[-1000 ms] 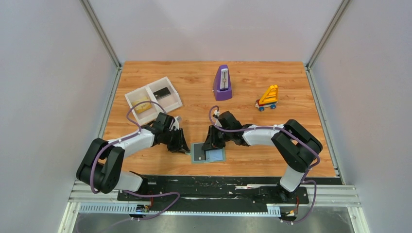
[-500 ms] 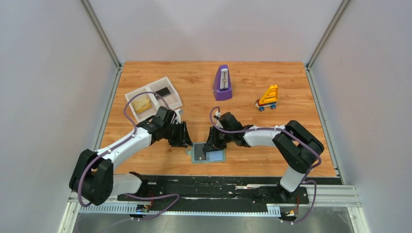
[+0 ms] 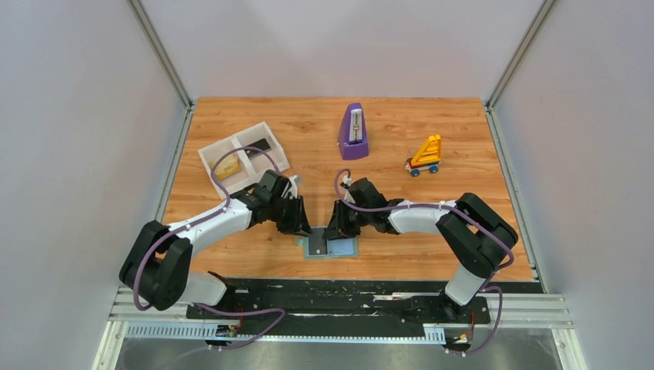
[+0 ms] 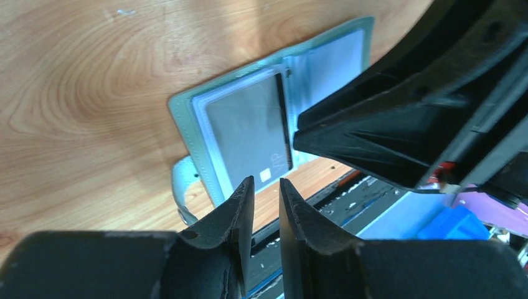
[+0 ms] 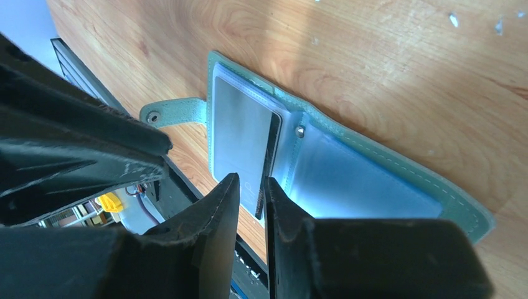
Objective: Take the credit cards out of the card holder
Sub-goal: Remove the credit card from the card holder.
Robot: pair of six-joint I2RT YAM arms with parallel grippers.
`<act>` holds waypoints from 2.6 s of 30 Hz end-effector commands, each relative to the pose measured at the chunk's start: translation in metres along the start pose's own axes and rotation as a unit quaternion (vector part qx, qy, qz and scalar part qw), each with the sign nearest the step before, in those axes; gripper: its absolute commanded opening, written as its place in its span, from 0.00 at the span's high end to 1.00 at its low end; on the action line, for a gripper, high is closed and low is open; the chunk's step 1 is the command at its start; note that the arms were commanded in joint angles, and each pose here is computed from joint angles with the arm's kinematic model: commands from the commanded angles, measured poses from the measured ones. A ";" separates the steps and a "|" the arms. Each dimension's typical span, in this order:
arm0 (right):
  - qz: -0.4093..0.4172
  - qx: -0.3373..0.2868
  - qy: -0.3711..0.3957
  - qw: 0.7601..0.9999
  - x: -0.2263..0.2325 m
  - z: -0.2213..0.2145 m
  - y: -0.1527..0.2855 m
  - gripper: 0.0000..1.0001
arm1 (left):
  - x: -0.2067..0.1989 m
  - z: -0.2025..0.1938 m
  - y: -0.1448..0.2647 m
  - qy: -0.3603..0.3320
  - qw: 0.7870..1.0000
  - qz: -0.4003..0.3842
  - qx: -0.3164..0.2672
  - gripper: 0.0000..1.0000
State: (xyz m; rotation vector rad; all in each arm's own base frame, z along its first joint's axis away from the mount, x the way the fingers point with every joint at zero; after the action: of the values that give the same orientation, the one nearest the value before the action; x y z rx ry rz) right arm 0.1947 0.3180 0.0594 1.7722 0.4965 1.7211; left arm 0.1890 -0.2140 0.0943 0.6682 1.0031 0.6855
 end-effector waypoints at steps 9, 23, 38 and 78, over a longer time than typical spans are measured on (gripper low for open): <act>0.007 -0.011 0.002 1.000 0.004 0.002 0.001 0.78 | 0.022 -0.017 -0.032 0.014 1.000 0.013 0.012 0.78; -0.004 -0.007 -0.004 1.000 -0.004 0.001 -0.005 0.77 | 0.032 -0.031 -0.037 0.023 0.999 0.023 0.022 0.85; -0.011 -0.017 -0.005 1.000 -0.004 0.001 0.001 0.76 | 0.035 -0.035 -0.040 0.030 0.999 0.026 0.029 0.86; 0.017 -0.016 0.037 0.999 0.004 -0.005 0.009 1.00 | 0.046 -0.049 -0.049 0.053 0.996 0.047 0.052 0.88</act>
State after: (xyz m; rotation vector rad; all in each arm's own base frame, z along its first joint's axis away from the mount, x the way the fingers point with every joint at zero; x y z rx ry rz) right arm 0.1887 0.3067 0.0455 1.7195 0.5275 1.6635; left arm 0.1820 -0.2118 0.0417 0.6828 1.0983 0.7014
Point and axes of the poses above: each gripper's point midway between its finger pads, its own y axis back along the fingers, its own x axis along the line the jaws close on, z = x × y, the point moved 3 cm from there along y, back along the fingers, and after that the axes turned 15 degrees about -y, right-handed, at the moved point
